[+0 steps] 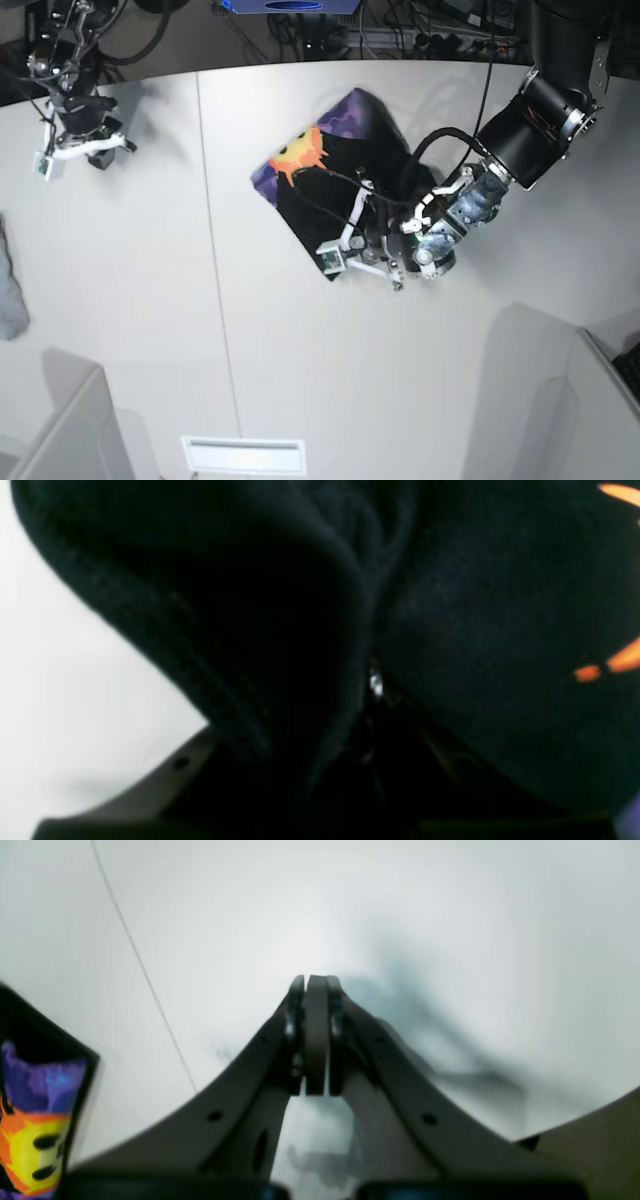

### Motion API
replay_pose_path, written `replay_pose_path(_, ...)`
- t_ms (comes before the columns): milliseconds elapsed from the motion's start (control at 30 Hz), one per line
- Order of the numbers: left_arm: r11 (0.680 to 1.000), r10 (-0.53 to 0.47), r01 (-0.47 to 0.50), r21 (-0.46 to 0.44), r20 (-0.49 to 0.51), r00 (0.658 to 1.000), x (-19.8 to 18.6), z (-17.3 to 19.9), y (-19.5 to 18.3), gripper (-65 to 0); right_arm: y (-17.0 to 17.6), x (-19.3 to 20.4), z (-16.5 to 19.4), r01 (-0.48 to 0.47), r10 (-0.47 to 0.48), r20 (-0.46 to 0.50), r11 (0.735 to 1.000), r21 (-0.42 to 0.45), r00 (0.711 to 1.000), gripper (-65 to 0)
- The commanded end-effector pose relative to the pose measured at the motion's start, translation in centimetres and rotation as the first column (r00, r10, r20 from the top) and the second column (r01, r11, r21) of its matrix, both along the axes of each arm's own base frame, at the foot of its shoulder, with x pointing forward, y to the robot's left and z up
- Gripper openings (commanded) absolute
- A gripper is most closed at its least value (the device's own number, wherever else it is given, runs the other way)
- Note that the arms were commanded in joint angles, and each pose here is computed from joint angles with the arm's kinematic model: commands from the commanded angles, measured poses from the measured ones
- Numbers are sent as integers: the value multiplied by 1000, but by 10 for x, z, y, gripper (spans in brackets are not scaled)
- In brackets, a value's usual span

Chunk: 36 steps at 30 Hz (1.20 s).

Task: Fold the T-shirt properly
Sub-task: 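Rotate and flip the bundle with the left gripper, print side up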

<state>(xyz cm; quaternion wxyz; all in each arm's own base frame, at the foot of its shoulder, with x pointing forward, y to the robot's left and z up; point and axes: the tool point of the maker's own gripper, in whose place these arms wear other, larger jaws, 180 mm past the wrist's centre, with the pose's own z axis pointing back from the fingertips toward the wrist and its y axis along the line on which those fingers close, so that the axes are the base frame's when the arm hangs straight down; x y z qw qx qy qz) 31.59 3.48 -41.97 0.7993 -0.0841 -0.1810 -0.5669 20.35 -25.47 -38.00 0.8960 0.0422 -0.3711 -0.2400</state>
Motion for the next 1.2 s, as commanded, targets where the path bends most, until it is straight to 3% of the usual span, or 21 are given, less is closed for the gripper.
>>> replay_pose_path(0, 998, -57, 56, 18, 34, 998, 1, 1, 1, -650, -4, 1, 6, 0, 1, 23, 1000, -20, 1000, -650)
replay_pose_path(100, 980, -198, 196, 38, 72, 978, -5, -5, -12, -650, 5, -6, 0, 15, -15, 12, 1000, 12, 1000, -650)
replay_pose_path(233, 963, -268, 263, 59, 91, 959, -6, -6, -28, -650, 12, -16, -8, 30, -30, -11, 999, 38, 999, -650)
replay_pose_path(433, 949, -310, 316, -14, 165, 936, -4, 6, -70, -650, 17, -21, -12, 41, -39, -23, 998, 55, 999, -650)
replay_pose_path(733, 938, -343, 344, 30, 194, 919, 0, 0, -97, -650, 18, -22, -12, 42, -41, -24, 998, 55, 999, -650)
replay_pose_path(967, 933, -353, 359, 15, 221, 909, 3, 9, -109, -650, 18, -21, -12, 42, -41, -21, 998, 56, 999, -650)
replay_pose_path(1167, 865, -491, 502, 7, 221, 842, -25, 1, -131, -650, 15, -26, -30, 64, -60, -58, 995, 73, 996, -650)
